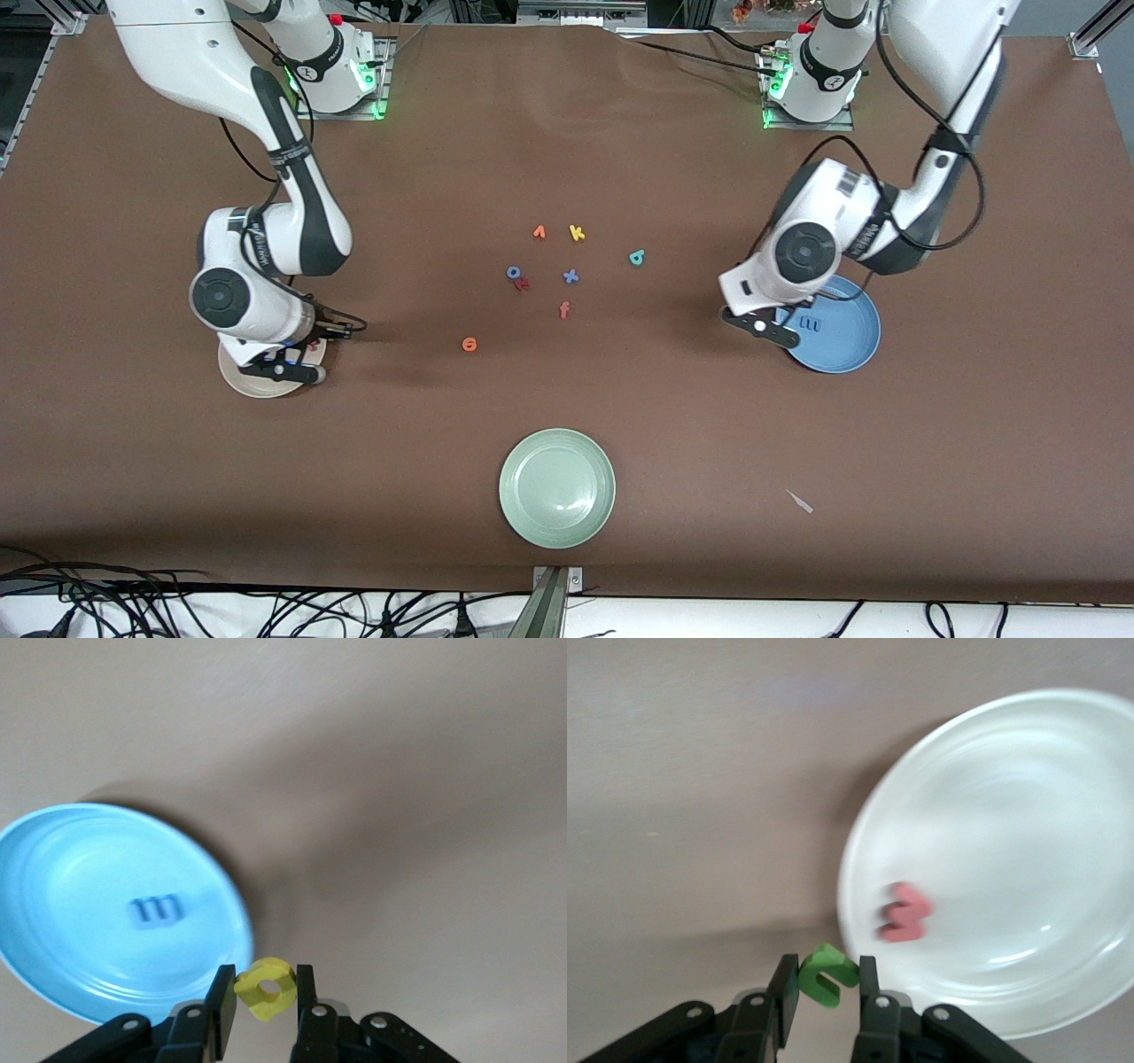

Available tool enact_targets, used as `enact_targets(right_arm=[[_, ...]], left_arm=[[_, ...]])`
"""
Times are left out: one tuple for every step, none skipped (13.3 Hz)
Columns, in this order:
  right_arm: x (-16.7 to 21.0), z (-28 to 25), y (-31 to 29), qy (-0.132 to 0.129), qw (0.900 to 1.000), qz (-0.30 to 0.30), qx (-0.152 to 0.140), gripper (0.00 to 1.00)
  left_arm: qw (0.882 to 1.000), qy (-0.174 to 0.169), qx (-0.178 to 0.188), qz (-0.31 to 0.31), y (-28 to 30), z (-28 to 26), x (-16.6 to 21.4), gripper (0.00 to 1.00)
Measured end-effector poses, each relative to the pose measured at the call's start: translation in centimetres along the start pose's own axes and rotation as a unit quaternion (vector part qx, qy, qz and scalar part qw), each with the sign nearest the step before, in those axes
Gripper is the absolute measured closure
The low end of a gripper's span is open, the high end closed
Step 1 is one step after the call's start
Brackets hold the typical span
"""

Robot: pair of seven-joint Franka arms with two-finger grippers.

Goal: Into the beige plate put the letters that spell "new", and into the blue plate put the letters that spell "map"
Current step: 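Put the green n and yellow a on the white and blue plates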

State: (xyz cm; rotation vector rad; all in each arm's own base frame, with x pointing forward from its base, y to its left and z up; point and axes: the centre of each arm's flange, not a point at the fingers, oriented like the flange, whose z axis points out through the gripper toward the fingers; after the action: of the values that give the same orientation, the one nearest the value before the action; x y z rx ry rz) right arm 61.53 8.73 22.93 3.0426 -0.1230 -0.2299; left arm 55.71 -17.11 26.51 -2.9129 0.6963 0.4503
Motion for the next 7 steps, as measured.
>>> enact_targets(right_arm=[[0.3,0.0,1.1,0.001,1.0,-0.01,-0.002,0.68],[0.5,0.0,2.1,0.001,1.0,-0.016,-0.003,0.68],[0.6,0.1,2.8,0.0,1.0,-0.019,-0.002,0.68],[0.7,0.3,3.3,0.0,1.0,-0.022,-0.002,0.63],[0.8,0.4,3.5,0.0,1.0,-0.022,-0.002,0.63],[0.8,0.4,3.5,0.0,1.0,-0.022,-0.002,0.56],[0.8,0.3,3.4,0.001,1.0,-0.023,-0.001,0.47]], left_arm=[[1.0,-0.005,-0.006,0.016,-1.9,0.6,-0.5,0.69],[0.999,-0.008,-0.012,0.03,-3.6,1.2,-1.0,0.69],[0.999,-0.01,-0.018,0.041,-5.1,1.9,-1.6,0.69],[0.998,-0.008,-0.023,0.05,-6.2,2.7,-2.1,0.69],[0.998,-0.003,-0.022,0.059,-7.3,3.8,-2.6,0.69],[0.998,0.002,-0.012,0.069,-8.2,5.0,-3.1,0.69],[0.997,0.007,-0.001,0.076,-8.8,6.2,-3.6,0.69]])
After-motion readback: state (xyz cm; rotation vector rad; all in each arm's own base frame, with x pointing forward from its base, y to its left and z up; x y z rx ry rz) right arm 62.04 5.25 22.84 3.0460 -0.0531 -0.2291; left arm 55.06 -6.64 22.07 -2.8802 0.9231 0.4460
